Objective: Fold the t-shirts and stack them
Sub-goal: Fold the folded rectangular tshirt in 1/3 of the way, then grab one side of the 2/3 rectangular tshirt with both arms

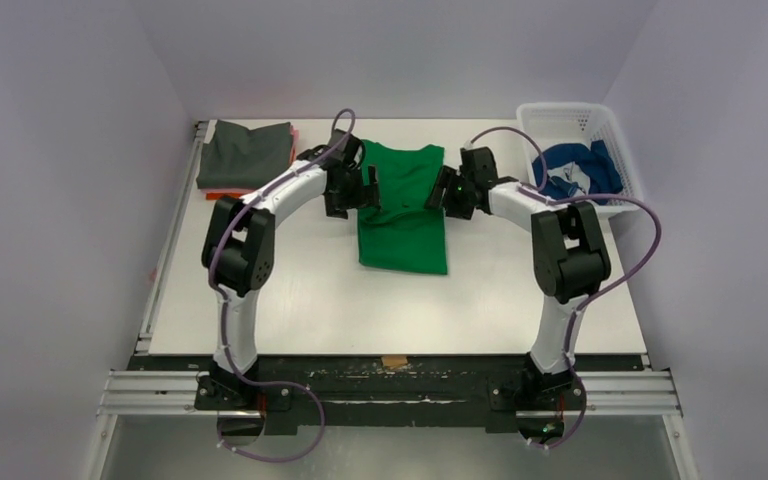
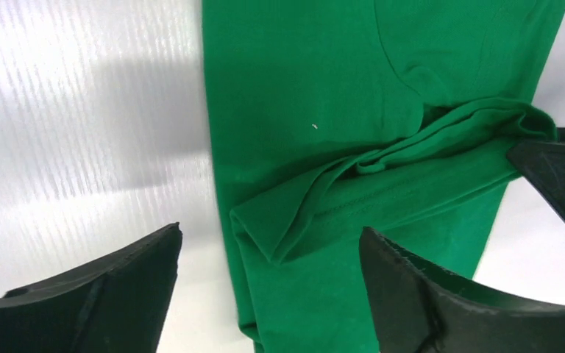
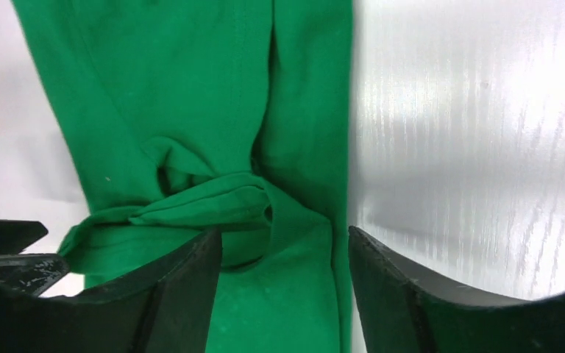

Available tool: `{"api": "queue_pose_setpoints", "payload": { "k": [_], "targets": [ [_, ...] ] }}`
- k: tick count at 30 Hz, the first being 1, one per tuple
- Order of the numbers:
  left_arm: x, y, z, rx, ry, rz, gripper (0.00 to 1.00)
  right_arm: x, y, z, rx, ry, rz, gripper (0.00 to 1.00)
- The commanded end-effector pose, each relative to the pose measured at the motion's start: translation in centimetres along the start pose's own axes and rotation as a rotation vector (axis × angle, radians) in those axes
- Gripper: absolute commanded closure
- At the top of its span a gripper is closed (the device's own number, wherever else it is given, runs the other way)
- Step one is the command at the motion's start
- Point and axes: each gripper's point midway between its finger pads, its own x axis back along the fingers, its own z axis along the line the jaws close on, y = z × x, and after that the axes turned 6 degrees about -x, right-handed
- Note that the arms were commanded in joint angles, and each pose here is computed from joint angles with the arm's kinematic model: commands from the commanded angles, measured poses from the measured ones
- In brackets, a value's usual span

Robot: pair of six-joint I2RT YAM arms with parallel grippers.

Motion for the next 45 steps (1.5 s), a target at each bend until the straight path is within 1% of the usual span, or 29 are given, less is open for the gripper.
{"api": "queue_pose_setpoints", "payload": {
  "k": [1, 4, 9, 12, 14, 15, 17, 19, 21, 24, 30, 32, 34, 35, 36, 38, 42, 44, 45],
  "targets": [
    [4.1, 1.6, -0.8, -0.005, -0.046, -0.078, 0.01, 4.0, 2.9, 2.7, 0.033, 0.076, -0.110, 0.36],
    [5.5, 0.0, -1.6, 0.010, -0.124, -0.098, 0.00, 5.7, 1.5, 1.6, 0.029, 0.051, -0.112, 0.34],
    [6.1, -3.9, -2.1, 0.039, -0.201, -0.053, 0.00, 7.5, -2.0, 1.7, 0.017, 0.108, -0.079, 0.34],
    [6.4, -5.6, -2.4, 0.042, -0.217, -0.053, 0.00, 8.4, -2.8, 4.5, 0.094, 0.197, -0.077, 0.34],
    [6.1, -6.3, -2.4, 0.046, -0.220, -0.062, 0.00, 8.1, -4.1, 7.2, 0.134, 0.289, -0.029, 0.35],
    [5.8, -6.4, -2.3, 0.051, -0.214, -0.052, 0.00, 7.8, -4.8, 8.4, 0.149, 0.328, -0.004, 0.34],
    [5.0, -6.9, -1.6, 0.062, -0.172, -0.021, 0.00, 6.2, -6.4, 9.9, 0.169, 0.346, 0.052, 0.35],
    [4.3, -7.6, -0.6, 0.072, -0.124, 0.007, 0.00, 4.8, -6.4, 12.0, 0.200, 0.372, 0.076, 0.35],
    [4.2, -8.3, 0.0, 0.078, -0.099, 0.014, 0.00, 2.9, -5.9, 13.2, 0.199, 0.383, 0.091, 0.35],
    [4.8, -9.0, 0.4, 0.081, -0.105, 0.001, 0.00, -0.1, -4.1, 15.0, 0.183, 0.396, 0.082, 0.35],
    [6.3, -10.1, 1.0, 0.087, -0.099, -0.019, 0.00, -5.3, 3.2, 17.5, 0.149, 0.341, -0.049, 0.35],
    [6.5, -10.3, 1.2, 0.090, -0.096, -0.024, 0.00, -5.4, 4.5, 17.8, 0.130, 0.344, -0.050, 0.34],
    [6.5, -10.2, 1.3, 0.089, -0.086, -0.023, 0.00, -3.7, 5.4, 18.4, 0.141, 0.368, -0.069, 0.35],
    [6.5, -9.7, 1.1, 0.087, -0.090, -0.030, 0.00, -2.6, 5.5, 18.3, 0.156, 0.367, -0.089, 0.35],
    [6.5, -9.3, 0.7, 0.083, -0.099, -0.036, 0.00, -2.0, 4.6, 17.2, 0.168, 0.347, -0.087, 0.34],
    [6.3, -8.1, 0.0, 0.078, -0.117, -0.044, 0.00, 0.6, 4.1, 15.6, 0.186, 0.314, -0.119, 0.34],
    [5.2, -6.8, -0.8, 0.072, -0.127, -0.031, 0.01, 4.8, 1.7, 10.0, 0.163, 0.201, -0.166, 0.34],
    [4.2, -7.4, -0.5, 0.079, -0.114, 0.004, 0.07, 6.4, 0.2, 7.3, 0.137, 0.161, -0.172, 0.34],
    [3.7, -7.8, -0.5, 0.079, -0.115, 0.020, 0.13, 7.1, -0.5, 6.1, 0.125, 0.143, -0.173, 0.34]
  ]
}}
